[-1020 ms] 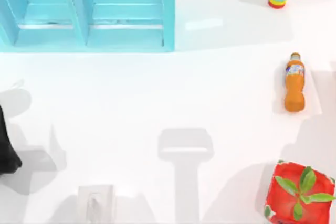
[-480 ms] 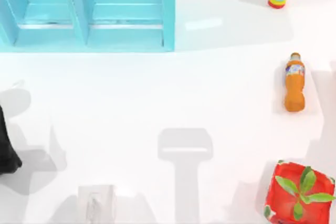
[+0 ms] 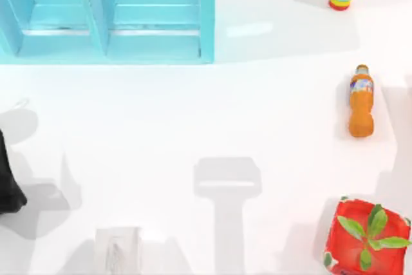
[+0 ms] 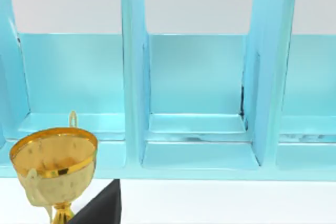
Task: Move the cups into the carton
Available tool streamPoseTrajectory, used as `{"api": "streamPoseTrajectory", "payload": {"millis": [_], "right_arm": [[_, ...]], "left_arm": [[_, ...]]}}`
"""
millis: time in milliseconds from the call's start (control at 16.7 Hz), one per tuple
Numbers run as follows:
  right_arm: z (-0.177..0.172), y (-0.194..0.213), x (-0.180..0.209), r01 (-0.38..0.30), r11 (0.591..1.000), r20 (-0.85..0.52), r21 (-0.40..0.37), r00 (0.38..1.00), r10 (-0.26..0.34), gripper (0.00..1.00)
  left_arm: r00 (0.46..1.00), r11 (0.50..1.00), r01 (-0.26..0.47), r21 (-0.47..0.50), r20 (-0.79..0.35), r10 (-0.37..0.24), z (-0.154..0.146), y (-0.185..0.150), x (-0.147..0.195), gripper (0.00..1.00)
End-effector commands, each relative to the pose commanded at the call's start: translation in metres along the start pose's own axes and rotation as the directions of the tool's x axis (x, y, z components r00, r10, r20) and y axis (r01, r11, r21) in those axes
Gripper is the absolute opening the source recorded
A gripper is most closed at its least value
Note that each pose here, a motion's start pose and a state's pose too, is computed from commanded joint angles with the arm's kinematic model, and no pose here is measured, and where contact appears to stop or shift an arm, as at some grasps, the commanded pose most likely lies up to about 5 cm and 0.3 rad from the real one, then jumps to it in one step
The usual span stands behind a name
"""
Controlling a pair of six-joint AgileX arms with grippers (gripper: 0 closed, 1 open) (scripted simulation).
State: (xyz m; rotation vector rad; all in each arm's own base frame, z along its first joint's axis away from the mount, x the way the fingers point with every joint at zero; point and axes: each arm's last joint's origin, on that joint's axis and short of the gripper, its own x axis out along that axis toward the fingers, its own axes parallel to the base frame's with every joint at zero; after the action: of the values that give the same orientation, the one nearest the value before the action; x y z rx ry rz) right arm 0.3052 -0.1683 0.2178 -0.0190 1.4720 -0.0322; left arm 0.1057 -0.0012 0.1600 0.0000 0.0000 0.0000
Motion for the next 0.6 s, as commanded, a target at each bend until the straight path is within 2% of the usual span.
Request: {"api": "streamPoseTrajectory", "payload": {"millis": [420,600], "right_arm": [[0.0000,0.0000,0.0000,0.000,1.000,0.000,0.000,1.000,0.000,0.98],[0.0000,0.0000,0.0000,0.000,1.000,0.000,0.000,1.000,0.000,1.00]], "left_arm": [[1.000,1.000,0.000,0.000,0.000,0.000,0.0000,0.0000,0.0000,1.00],[1.000,1.000,0.000,0.000,0.000,0.000,0.0000,0.0000,0.0000,1.00]]}}
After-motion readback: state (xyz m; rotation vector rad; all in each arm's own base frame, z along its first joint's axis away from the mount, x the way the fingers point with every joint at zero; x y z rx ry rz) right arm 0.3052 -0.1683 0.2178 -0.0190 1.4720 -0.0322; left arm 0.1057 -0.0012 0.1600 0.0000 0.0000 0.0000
